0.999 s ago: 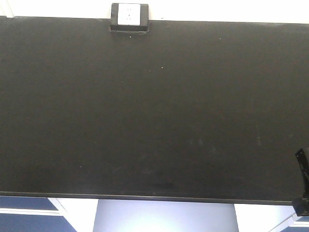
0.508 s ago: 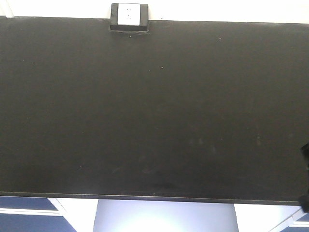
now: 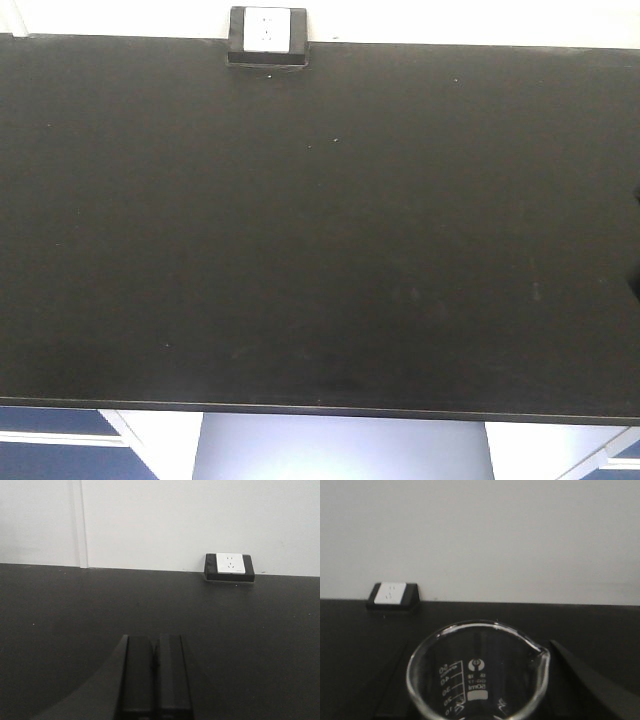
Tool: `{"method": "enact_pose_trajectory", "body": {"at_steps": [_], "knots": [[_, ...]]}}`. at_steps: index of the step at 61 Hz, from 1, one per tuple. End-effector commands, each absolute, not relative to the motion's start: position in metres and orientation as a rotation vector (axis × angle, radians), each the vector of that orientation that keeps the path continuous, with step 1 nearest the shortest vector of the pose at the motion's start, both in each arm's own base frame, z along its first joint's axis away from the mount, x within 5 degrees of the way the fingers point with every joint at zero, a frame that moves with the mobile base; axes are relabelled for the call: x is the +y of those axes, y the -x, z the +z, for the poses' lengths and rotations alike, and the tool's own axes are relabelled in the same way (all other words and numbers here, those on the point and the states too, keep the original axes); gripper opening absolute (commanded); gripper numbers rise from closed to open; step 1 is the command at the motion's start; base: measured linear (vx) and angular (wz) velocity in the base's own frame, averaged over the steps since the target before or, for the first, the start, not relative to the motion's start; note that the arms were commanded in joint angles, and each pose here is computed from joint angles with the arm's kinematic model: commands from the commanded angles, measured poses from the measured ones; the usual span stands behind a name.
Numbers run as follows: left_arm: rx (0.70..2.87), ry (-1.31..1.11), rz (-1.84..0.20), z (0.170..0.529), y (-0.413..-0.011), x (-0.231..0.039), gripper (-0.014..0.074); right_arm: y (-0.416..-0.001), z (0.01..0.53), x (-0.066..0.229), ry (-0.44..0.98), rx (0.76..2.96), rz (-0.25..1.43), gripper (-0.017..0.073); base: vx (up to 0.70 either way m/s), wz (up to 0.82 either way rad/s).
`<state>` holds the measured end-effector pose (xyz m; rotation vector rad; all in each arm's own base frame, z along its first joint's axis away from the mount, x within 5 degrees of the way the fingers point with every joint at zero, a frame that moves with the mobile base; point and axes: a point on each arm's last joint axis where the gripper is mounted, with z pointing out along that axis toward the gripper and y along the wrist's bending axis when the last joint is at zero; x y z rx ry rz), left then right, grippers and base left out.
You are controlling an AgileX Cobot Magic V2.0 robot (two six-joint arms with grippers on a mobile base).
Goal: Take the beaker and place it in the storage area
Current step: 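Extend the right arm holding the beaker out over the bench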
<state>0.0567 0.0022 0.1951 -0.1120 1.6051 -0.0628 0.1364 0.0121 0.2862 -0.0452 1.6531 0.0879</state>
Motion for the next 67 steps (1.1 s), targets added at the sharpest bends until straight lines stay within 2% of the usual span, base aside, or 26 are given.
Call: {"method": "enact_pose_trajectory", "body": {"at_steps": [1,8,18,31,38,44,53,57,67], "knots": [[1.526,0.101,-0.089,0.196,-0.056,0.001,-0.0008,-0.177,0.307,0.015,0.098,1.630,0.028,-0.0003,0.00,0.00],[1.526,0.101,-0.089,0.196,-0.056,0.001,-0.0008,-0.222,0.307,0.019,0.108,1.716,0.022,-0.0003,0.00,0.00],[1.526,0.101,-0.089,0.196,-0.056,0.001,-0.0008,-0.274,0.279,0.024,0.115,1.843,0.019,-0.0003,0.00,0.00],[1.526,0.101,-0.089,0.196,-0.056,0.001,-0.0008,-0.306,0.231,0.027,0.113,1.882,0.018,-0.0001,0.00,0.00],[1.526,0.101,-0.089,0.196,-0.056,0.001,-0.0008,-0.316,0.221,0.034,0.151,1.820,0.082,0.0000,0.00,0.00],[1.526,0.101,-0.089,0.196,-0.056,0.001,-0.0008,-0.319,0.220,0.046,0.212,1.732,0.210,0.0000,0.00,0.00],[1.526,0.101,-0.089,0.196,-0.056,0.001,-0.0008,-0.315,0.212,0.067,0.443,1.678,0.384,0.0000,0.00,0.00],[1.526,0.101,-0.089,0.196,-0.056,0.001,-0.0008,-0.312,0.208,0.072,0.519,1.683,0.414,0.0000,0.00,0.00],[1.526,0.101,-0.089,0.196,-0.056,0.001,-0.0008,-0.305,0.192,0.072,0.556,1.712,0.417,0.0000,0.00,0.00]]}}
